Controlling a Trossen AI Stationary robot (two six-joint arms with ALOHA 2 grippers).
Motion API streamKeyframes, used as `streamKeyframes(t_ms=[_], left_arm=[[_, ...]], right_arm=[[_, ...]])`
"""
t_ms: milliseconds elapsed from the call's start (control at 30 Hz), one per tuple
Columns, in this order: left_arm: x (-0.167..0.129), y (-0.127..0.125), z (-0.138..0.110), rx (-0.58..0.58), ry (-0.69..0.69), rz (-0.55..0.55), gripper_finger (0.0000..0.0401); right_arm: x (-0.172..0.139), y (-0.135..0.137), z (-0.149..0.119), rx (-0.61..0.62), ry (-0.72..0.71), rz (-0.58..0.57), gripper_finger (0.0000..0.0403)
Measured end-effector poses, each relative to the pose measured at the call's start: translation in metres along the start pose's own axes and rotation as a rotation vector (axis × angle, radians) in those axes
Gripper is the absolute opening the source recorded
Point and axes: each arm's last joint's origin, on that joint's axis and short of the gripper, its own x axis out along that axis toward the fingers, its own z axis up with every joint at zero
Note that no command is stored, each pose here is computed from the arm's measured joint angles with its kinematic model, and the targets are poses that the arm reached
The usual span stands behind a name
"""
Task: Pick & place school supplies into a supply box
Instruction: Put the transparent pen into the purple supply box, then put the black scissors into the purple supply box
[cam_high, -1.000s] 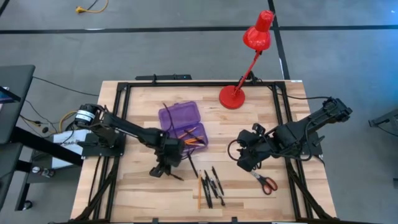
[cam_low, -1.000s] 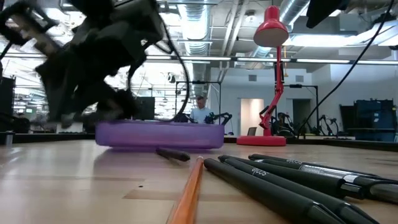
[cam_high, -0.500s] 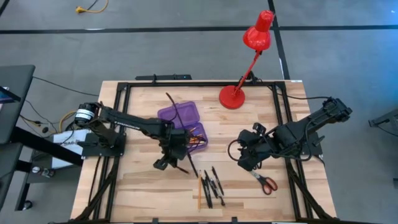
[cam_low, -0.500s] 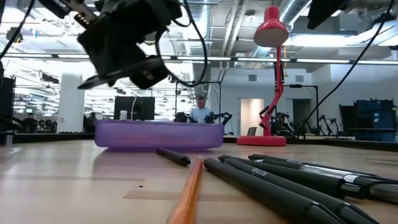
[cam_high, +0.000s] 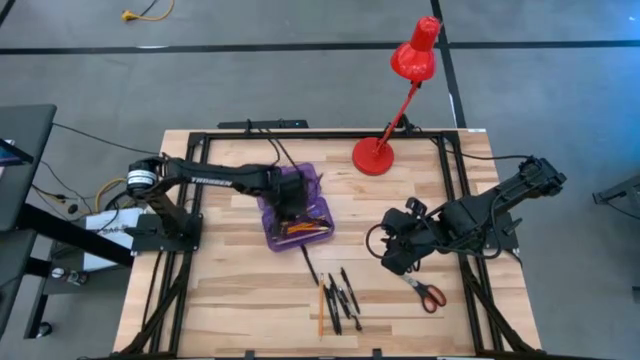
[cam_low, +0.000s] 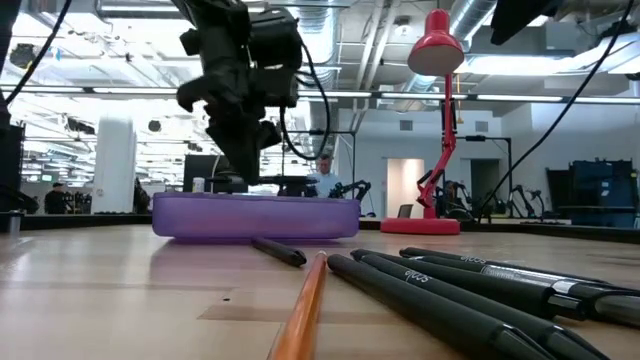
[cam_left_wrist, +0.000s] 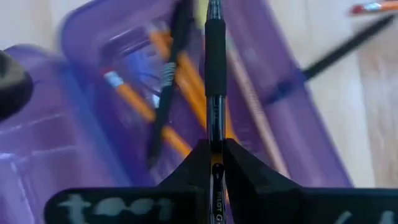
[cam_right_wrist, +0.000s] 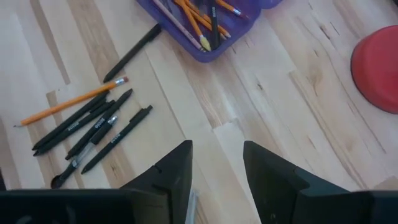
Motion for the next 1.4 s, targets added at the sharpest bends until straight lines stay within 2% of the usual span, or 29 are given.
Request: streamKeyframes(t_ms=[167,500,633,733,867,1033,1133,1267,1400], left_arm=[[0.002,0.010,-0.004,-0.059,0.014,0.006,0.0051],[0.004,0.007,-0.002,-0.049,0.022,0.029,0.0132],[-0.004,0.002,-0.003,-0.095,0.015,0.000,0.0153],[-0.019,-0.007,-0.003,-0.106,-0.018,-0.025,0.0156],[-0.049,-0.024,-0.002,-0.065,-0.095,-0.005,0.0151],[-0.093,-0.051,-0.008,-0.028,-0.215,0.046,0.0142],[-0.118,-0.067,-0.018,-0.021,-0.263,0.105,0.0139],[-0.145,-0.085,-0.033,-0.033,-0.327,0.162,0.0137],[-0.163,-0.098,-0.047,-0.054,-0.367,0.205,0.0137]], right_arm=[[0.000,0.001,0.001,0.008,-0.010,0.014,0.0138],[0.000,0.003,0.002,0.032,-0.017,0.023,0.0134],[0.020,0.004,-0.003,0.074,0.016,0.016,0.0134],[0.039,0.012,-0.005,0.129,0.033,0.091,0.0134],[0.071,0.031,-0.011,0.168,0.075,0.182,0.0134],[0.112,0.061,-0.026,0.170,0.169,0.229,0.0134],[0.128,0.075,-0.032,0.230,0.192,0.239,0.0134],[0.136,0.078,-0.048,0.324,0.288,0.152,0.0134],[0.121,0.076,-0.075,0.357,0.449,0.018,0.0134]])
